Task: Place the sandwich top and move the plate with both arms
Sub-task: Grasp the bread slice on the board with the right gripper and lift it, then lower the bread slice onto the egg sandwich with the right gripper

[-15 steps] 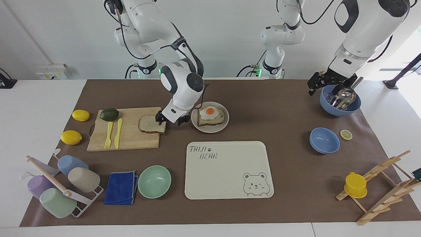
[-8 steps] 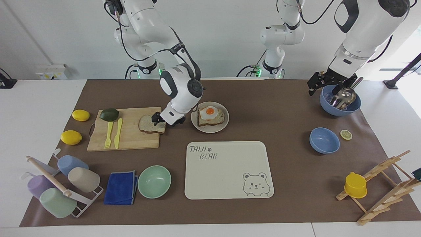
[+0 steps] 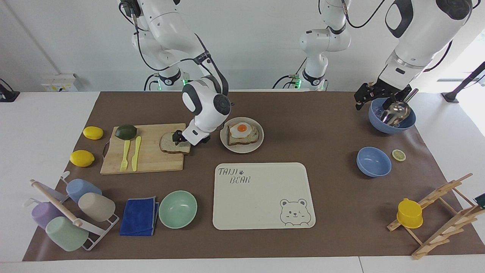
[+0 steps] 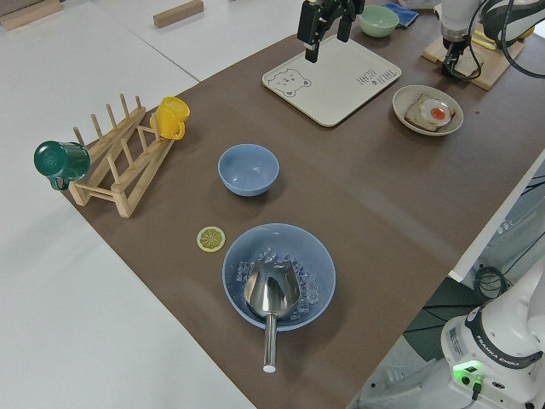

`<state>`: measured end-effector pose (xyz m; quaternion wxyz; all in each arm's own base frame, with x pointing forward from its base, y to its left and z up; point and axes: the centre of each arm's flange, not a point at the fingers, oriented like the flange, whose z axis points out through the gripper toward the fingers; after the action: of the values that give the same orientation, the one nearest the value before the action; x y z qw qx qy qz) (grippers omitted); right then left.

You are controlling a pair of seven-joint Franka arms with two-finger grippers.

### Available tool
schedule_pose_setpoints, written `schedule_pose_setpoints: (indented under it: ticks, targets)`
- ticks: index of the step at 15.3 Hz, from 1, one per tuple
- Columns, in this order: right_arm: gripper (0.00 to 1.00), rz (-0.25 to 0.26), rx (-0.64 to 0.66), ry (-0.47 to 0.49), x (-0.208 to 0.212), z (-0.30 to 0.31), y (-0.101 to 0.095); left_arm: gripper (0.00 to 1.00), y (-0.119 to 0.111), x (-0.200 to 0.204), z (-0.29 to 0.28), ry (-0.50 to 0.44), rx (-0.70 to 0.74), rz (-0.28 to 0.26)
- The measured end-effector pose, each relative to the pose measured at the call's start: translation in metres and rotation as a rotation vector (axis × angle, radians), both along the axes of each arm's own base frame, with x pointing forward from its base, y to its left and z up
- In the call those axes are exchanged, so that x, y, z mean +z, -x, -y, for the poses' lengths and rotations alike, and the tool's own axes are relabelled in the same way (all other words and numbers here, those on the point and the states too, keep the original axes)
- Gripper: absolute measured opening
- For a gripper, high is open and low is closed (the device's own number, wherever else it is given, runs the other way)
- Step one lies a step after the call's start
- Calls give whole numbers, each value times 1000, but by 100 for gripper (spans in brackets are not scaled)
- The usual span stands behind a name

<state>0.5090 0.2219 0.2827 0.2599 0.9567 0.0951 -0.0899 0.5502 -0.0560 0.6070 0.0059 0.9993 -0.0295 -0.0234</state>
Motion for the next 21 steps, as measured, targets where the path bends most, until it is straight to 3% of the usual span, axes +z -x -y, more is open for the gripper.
schedule_pose_setpoints:
  ticks: [4,8,13,17,21]
  targets:
    - [45,3,3,2,1,0,0,100,0,0,0,0,0,0]
    - [12,21,21,7,11,-5,-1,100,0,0,0,0,0,0]
    - [10,48,80,16,71,-65,-8,100,0,0,0,0,0,0]
    - [7,85,176,-84,122,-161,12,100,0,0,0,0,0,0]
    - [7,107,92,-205,114,-209,30,100,0,0,0,0,0,0]
